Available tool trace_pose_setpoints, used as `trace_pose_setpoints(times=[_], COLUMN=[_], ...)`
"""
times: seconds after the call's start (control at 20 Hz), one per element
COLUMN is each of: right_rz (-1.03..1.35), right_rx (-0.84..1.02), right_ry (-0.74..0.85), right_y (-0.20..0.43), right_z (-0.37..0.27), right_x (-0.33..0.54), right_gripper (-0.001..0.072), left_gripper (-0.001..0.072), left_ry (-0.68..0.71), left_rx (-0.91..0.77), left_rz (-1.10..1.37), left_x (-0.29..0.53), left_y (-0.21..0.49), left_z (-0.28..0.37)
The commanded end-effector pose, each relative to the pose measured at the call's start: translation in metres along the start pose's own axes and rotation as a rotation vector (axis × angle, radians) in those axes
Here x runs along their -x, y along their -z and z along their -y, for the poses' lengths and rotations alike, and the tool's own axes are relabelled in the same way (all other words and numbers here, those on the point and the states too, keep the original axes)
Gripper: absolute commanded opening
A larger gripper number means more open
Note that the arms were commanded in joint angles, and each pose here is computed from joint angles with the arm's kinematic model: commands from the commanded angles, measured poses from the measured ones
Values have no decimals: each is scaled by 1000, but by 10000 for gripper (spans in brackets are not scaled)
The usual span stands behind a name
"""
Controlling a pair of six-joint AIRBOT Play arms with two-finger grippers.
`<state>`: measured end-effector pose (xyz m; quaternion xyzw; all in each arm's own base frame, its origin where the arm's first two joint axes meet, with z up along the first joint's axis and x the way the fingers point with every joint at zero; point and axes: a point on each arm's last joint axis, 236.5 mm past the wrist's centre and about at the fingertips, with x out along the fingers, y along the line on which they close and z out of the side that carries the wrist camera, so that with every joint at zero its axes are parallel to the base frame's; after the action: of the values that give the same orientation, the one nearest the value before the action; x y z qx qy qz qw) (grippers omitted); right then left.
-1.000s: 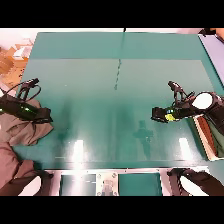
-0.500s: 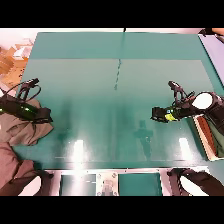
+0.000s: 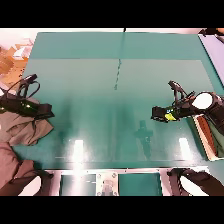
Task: Fold the shirts.
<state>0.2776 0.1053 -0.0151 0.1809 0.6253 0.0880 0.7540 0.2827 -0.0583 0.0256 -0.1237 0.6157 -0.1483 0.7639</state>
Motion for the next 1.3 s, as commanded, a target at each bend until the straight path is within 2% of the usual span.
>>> trace_pose_setpoints(times=[0.0, 0.05, 0.2, 0.35, 0.5, 0.65, 0.95, 1.0, 1.05, 1.1, 1.25], right_rz=[3, 3, 2, 3, 9, 11, 11, 11, 11, 11, 11], right_rx=[-2, -2, -2, -2, -2, -2, -2, -2, -2, -2, -2], right_ry=[0, -1, -1, 0, -1, -1, -1, -1, -1, -1, -1], right_y=[-1, 0, 0, -1, -2, -2, -3, -3, -3, -2, -3], right_z=[0, 0, 0, 0, 0, 0, 0, 0, 0, 0, 0], right_x=[0, 0, 0, 0, 0, 0, 0, 0, 0, 0, 0], right_gripper=[16, 16, 16, 16, 16, 16, 16, 16, 16, 16, 16], left_gripper=[540, 678, 680, 682, 683, 720, 720, 555, 202, 28, 26], left_ry=[-74, -154, -425, -523, -472, -346, -294, -285, -278, -271, -219], left_rx=[1, 52, 106, 280, 428, 449, 501, 506, 507, 492, 473], left_rz=[147, 181, 214, 195, 166, 71, -132, -165, -186, -192, -137], left_x=[7, 16, 55, 73, 56, 11, -44, -49, -52, -53, -36], left_y=[-36, -43, -44, -16, -3, -2, 29, 35, 39, 39, 12], left_z=[-16, -37, -115, -181, -214, -211, -226, -226, -225, -224, -211])
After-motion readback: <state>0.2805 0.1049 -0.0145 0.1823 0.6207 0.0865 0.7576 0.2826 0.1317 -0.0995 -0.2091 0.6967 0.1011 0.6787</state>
